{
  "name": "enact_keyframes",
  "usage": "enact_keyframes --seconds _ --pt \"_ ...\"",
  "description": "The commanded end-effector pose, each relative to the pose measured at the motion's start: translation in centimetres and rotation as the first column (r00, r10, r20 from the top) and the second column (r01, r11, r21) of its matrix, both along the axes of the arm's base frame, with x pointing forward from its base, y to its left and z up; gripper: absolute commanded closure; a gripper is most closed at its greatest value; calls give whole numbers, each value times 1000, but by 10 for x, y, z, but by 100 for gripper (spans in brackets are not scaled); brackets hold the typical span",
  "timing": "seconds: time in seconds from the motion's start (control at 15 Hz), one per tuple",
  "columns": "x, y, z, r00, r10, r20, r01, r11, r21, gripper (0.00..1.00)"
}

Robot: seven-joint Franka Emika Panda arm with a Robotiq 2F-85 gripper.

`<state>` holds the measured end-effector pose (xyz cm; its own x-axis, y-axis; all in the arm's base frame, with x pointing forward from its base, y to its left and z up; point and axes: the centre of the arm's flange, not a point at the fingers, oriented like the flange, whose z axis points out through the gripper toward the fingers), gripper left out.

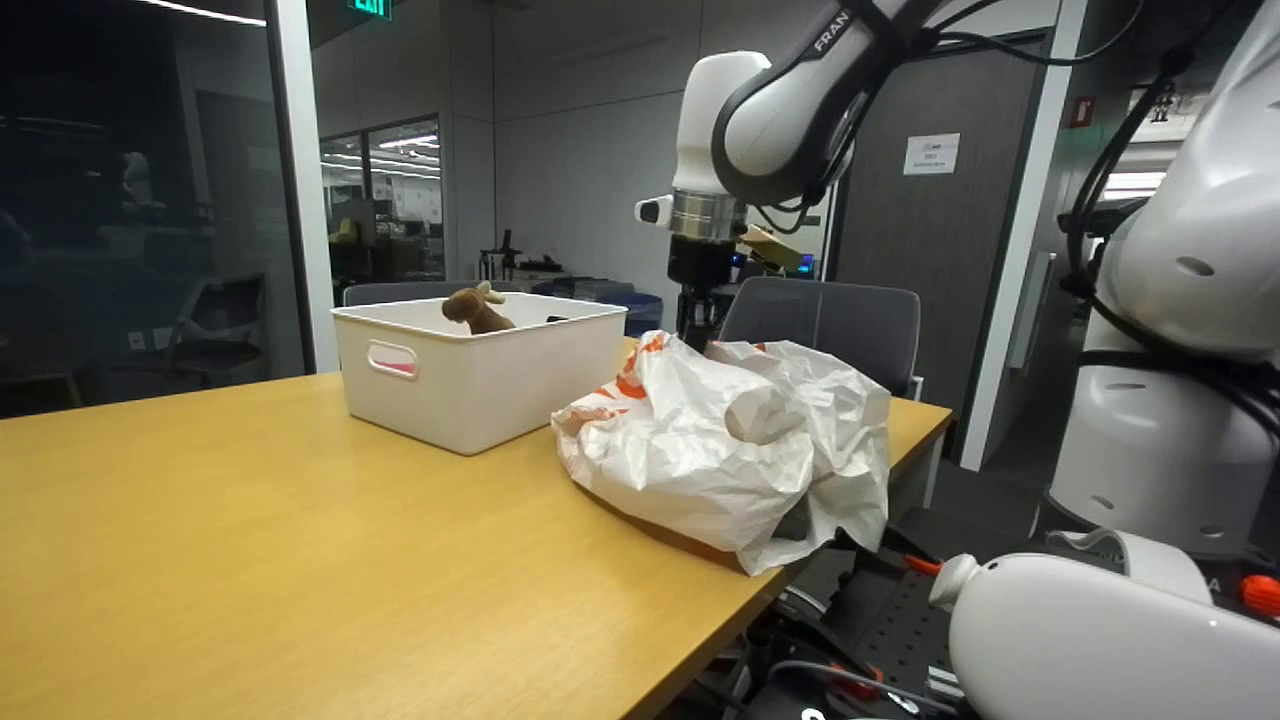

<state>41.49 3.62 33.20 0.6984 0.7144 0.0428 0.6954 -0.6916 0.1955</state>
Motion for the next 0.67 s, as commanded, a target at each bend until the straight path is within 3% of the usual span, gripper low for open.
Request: enact_keyframes --seconds 0.0,0.27,0.53,0.6 --pt "32 -1 -12 985 -149 91 157 984 -87 92" --pt "45 -14 -10 934 -304 188 333 932 -146 89" --pt "51 -17 -11 898 -391 202 424 892 -158 90" --pt "51 -16 -12 896 -403 183 431 890 -149 69"
